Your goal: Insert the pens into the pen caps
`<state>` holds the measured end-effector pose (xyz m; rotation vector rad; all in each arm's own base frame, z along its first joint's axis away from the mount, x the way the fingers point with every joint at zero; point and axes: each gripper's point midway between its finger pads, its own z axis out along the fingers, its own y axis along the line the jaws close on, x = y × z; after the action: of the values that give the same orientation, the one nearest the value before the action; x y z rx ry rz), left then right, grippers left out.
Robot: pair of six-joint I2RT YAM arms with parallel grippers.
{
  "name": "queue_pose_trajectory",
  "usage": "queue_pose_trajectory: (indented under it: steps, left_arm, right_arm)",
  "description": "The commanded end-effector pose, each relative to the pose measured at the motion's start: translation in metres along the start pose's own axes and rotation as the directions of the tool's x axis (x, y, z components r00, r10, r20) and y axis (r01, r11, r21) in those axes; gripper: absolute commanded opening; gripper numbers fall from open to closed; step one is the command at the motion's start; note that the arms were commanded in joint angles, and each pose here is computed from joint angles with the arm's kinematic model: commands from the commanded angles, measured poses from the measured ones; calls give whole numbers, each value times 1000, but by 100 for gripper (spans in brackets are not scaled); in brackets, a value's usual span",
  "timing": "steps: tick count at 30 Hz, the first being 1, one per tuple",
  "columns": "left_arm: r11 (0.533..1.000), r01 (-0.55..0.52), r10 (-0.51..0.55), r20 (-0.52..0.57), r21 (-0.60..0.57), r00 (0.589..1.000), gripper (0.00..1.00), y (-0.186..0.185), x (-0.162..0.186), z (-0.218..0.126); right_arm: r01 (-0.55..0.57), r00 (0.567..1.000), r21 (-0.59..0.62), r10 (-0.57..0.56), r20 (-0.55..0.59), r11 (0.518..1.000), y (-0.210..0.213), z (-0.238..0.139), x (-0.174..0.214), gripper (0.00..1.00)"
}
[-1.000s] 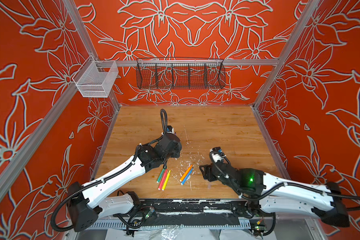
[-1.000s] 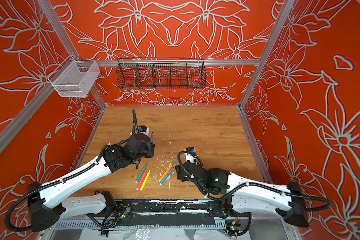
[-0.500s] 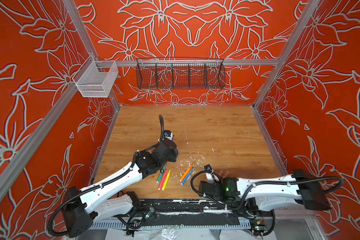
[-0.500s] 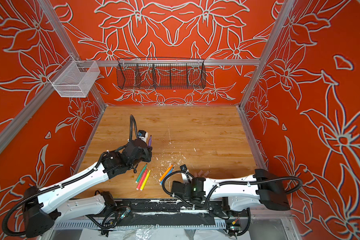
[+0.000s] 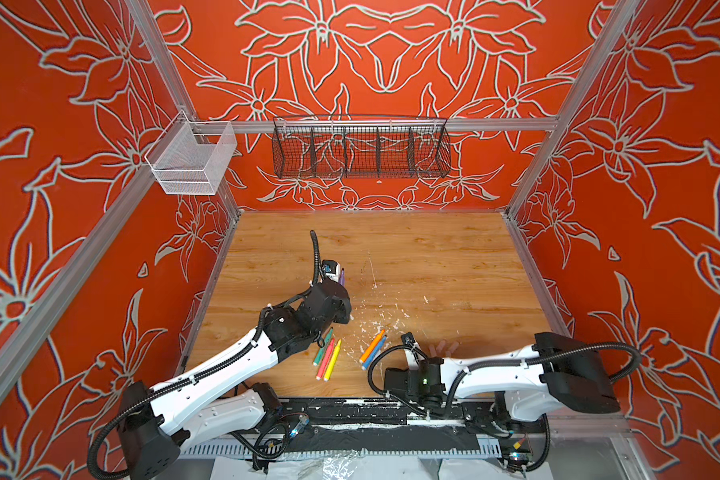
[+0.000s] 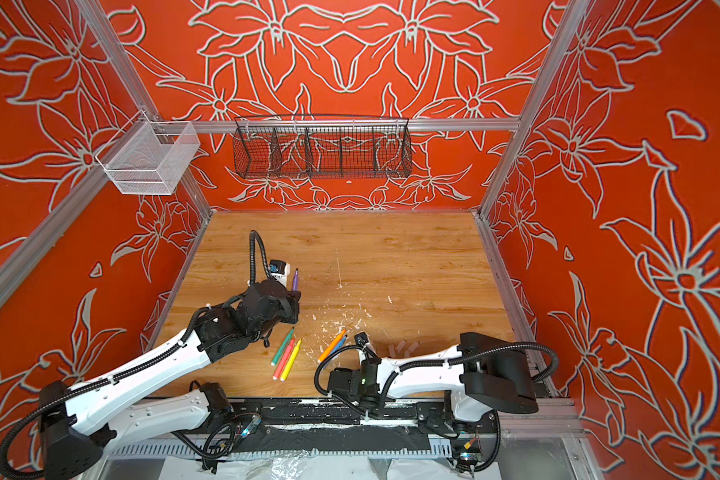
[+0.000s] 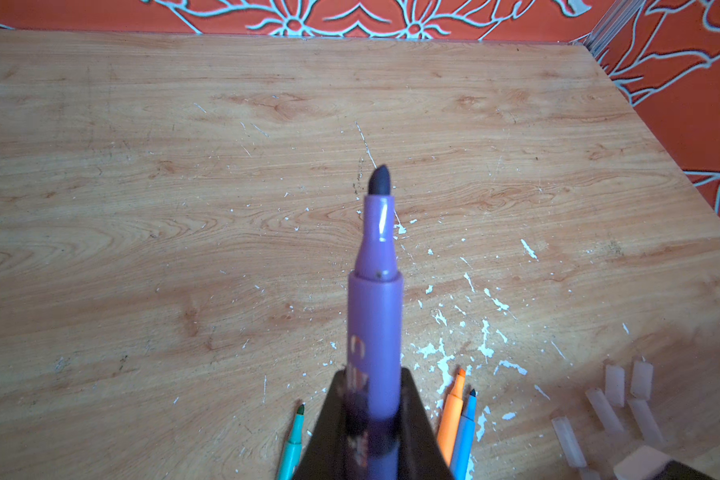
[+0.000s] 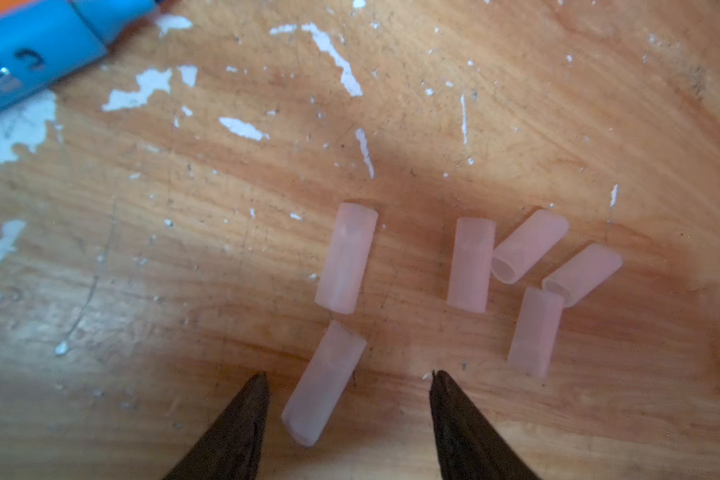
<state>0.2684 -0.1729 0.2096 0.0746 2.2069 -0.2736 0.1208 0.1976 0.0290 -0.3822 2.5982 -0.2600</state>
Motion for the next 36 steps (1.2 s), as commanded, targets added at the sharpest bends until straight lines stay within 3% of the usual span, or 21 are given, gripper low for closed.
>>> queue_pose_trajectory:
  steps: [1, 16, 36]
  left_arm:
    - [1000, 19, -19, 24, 4, 1000, 0, 1, -5, -3]
    - [1000, 21, -21, 28, 5, 999, 0, 1, -6, -4]
    - [1000, 23, -23, 27, 5, 999, 0, 1, -6, -3]
  right_arm:
    - [-30, 999, 98, 32, -20, 995, -24, 11, 9, 60]
    - [-97, 995, 134, 98, -5, 986, -51, 8, 14, 56]
    - [-146, 988, 52, 148, -34, 988, -62, 1, 26, 52]
